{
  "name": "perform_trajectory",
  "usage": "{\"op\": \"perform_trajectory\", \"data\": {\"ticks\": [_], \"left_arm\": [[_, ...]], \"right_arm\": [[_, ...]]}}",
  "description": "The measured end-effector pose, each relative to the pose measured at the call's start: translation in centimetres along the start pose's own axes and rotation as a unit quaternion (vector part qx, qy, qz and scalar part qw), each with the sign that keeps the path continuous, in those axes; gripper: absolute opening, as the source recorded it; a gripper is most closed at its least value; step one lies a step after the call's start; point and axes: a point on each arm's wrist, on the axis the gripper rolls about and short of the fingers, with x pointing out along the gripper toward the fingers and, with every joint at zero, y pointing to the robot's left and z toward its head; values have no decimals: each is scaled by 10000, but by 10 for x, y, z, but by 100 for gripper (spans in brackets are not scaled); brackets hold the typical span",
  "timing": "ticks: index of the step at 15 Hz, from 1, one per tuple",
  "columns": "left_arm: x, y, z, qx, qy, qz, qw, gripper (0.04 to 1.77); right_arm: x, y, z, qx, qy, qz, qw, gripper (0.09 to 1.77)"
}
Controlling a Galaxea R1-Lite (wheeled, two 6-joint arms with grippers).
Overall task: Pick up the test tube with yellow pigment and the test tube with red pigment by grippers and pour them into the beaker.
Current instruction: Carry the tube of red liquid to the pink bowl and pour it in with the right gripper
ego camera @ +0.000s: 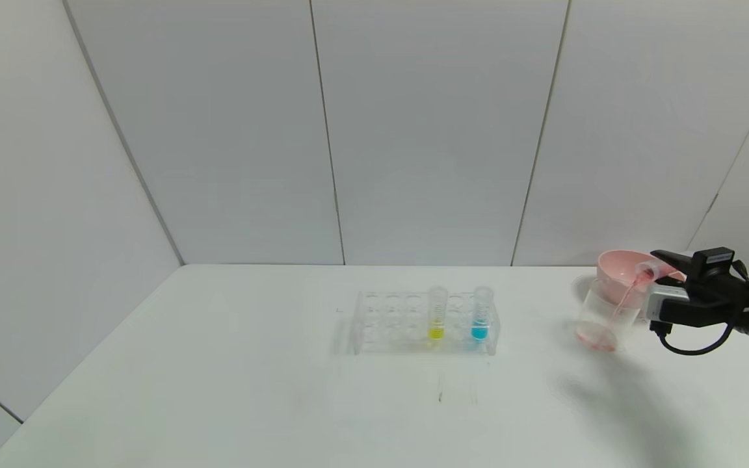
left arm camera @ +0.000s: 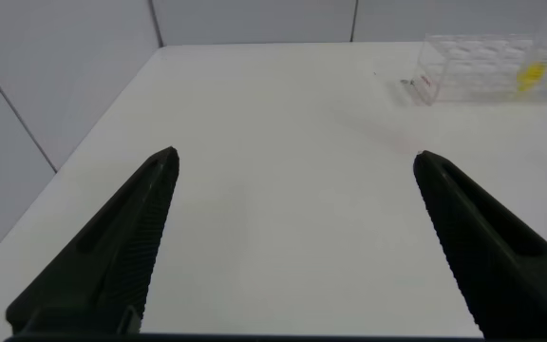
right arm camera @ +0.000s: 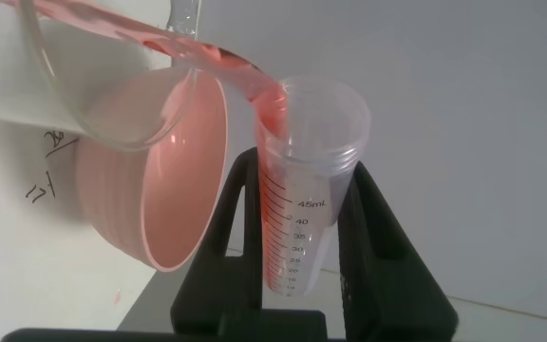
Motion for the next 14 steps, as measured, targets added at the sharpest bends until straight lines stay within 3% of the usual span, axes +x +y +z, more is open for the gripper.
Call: {"op": "perform_trajectory", "data": {"ticks": [14], "left_arm": [[0, 0, 0, 0, 0, 2, 10000, 176]], "right_arm": [[2, 0, 6, -59, 98, 32, 9999, 52]]}}
